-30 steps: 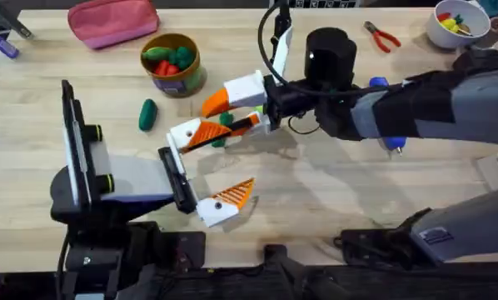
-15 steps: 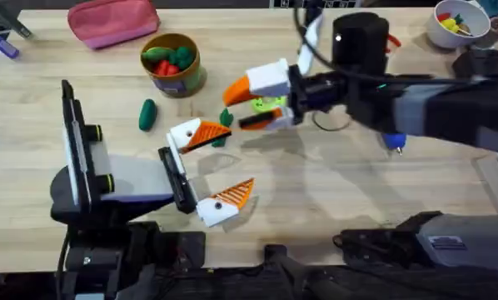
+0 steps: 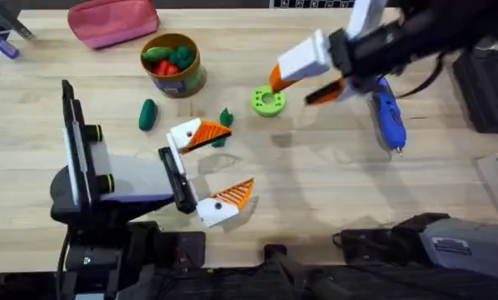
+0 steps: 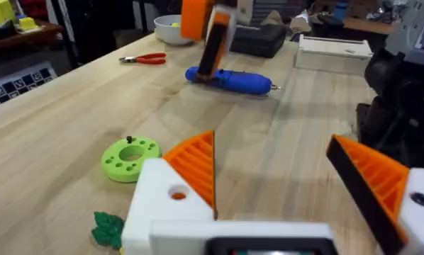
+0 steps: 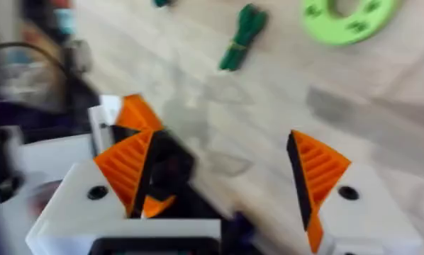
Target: Pick up the gripper from the table and insert it into the empty holder that is missing its gripper. Then pick up a screw, insert it into the mounting hole, and use the screwdriver to tighten it. Finally, clean up the table by picking up the vegetable and placing it into the bucket.
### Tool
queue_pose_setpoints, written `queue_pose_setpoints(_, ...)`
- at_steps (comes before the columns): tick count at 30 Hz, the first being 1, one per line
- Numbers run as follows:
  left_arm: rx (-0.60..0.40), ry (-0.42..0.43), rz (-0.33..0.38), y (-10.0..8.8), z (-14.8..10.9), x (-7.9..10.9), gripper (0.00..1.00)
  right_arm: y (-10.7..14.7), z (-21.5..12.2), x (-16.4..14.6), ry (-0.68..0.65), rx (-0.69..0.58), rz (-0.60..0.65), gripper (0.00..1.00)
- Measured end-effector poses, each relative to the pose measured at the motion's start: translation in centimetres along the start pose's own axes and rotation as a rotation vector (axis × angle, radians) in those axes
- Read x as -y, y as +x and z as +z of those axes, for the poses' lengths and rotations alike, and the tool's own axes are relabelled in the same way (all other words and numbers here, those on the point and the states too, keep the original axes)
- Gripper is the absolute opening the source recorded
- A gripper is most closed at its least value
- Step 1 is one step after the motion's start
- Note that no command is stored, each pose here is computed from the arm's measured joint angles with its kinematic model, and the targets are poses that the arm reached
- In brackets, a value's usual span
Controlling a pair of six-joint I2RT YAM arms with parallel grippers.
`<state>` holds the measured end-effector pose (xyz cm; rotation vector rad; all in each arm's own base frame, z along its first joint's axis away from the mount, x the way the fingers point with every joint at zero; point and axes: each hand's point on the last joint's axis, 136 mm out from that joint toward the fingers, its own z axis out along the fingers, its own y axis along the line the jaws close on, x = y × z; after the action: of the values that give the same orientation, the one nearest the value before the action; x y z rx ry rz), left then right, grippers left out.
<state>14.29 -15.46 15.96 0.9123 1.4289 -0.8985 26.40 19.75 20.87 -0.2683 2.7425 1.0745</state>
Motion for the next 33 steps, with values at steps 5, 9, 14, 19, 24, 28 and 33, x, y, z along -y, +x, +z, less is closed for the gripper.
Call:
queue_pose_setpoints(5, 0.000, 0.000, 0.000, 0.0, 0.0, 0.0, 0.985, -1.0, -2.8, 1.7, 0.235, 0.015, -0.070, 0.993)
queue_pose_setpoints(9, 0.000, 0.000, 0.000, 0.0, 0.0, 0.0, 0.985, -1.6, -2.7, 3.6, 0.413, -0.042, -0.103, 0.993)
queue_pose_setpoints(14, 0.000, 0.000, 0.001, 0.0, 0.0, 0.0, 0.985, -3.3, -0.9, 5.3, 0.566, -0.108, -0.149, 0.994)
queue_pose_setpoints(19, 0.000, 0.000, 0.000, 0.0, 0.0, 0.0, 0.985, -4.8, 0.2, 5.6, 0.630, -0.116, -0.195, 0.993)
queue_pose_setpoints(24, 0.000, 0.000, 0.000, 0.0, 0.0, 0.0, 0.985, -5.1, -0.4, 5.6, 0.651, -0.103, -0.213, 0.994)
queue_pose_setpoints(28, 0.000, 0.000, 0.001, 0.0, 0.0, 0.0, 0.985, -5.8, -0.5, 5.3, 0.650, -0.070, -0.224, 0.994)
queue_pose_setpoints(33, 0.000, 0.000, 0.000, 0.0, 0.0, 0.0, 0.985, -7.9, 0.1, 4.4, 0.630, 0.012, -0.271, 0.992)
